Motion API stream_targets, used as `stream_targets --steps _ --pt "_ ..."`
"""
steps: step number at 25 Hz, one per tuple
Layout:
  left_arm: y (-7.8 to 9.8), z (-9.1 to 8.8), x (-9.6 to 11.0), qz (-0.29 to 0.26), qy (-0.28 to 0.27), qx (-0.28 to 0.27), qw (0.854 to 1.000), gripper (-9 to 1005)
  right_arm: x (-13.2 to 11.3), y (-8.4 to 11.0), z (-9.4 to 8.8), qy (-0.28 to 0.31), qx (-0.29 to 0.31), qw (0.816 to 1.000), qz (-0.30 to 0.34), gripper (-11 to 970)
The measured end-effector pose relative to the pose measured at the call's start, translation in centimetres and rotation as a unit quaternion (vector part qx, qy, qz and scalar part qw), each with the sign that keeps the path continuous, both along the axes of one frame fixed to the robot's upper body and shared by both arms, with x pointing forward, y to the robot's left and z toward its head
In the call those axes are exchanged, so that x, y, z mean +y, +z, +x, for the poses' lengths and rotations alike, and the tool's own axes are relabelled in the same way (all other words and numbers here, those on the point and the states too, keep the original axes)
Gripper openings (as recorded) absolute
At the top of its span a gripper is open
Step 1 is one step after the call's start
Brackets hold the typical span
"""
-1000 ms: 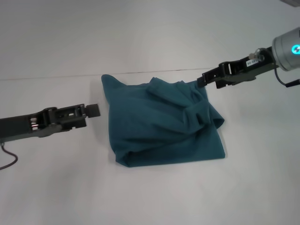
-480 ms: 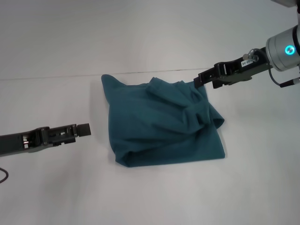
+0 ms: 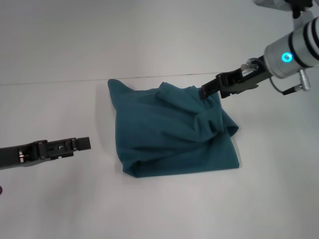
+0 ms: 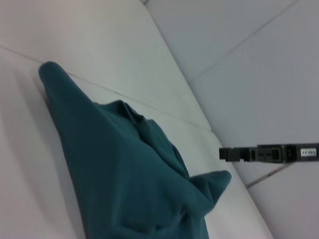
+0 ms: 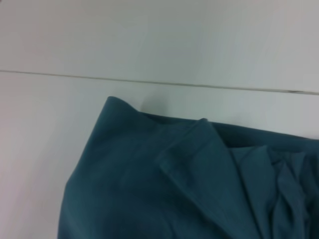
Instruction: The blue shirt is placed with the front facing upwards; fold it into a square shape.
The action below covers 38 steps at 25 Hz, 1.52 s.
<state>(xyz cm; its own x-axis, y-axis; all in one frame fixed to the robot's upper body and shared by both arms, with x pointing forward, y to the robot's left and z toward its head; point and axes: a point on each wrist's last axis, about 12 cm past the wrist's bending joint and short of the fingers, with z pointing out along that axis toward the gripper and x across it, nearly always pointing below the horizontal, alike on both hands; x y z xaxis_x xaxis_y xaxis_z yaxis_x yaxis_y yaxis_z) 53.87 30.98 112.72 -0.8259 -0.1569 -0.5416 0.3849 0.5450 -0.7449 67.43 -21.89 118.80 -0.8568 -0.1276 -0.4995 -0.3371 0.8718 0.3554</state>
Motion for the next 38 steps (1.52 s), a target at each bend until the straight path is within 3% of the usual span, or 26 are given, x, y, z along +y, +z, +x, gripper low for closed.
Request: stream_targets --steps 10,32,35,38 --pt "0.0 -0.1 0.8 -0.017 0.031 0.005 0.999 949 0.9 -0.2 -0.2 0.000 0.018 1.000 -0.008 711" --pt "0.1 0.2 0.6 -0.017 0.031 0.007 0.999 949 0.7 -0.2 -0.2 0.001 0.020 1.000 -0.016 711" --pt "0.0 0.1 -0.1 -0.001 -0.001 -0.015 1.000 948 0.6 0.0 -0.2 -0.001 0.017 1.000 -0.015 711" --pt "-0.9 -0.4 -1.7 0.039 -0.064 -0.079 0.994 948 0.1 0.5 0.2 -0.012 0.006 1.000 -0.008 710"
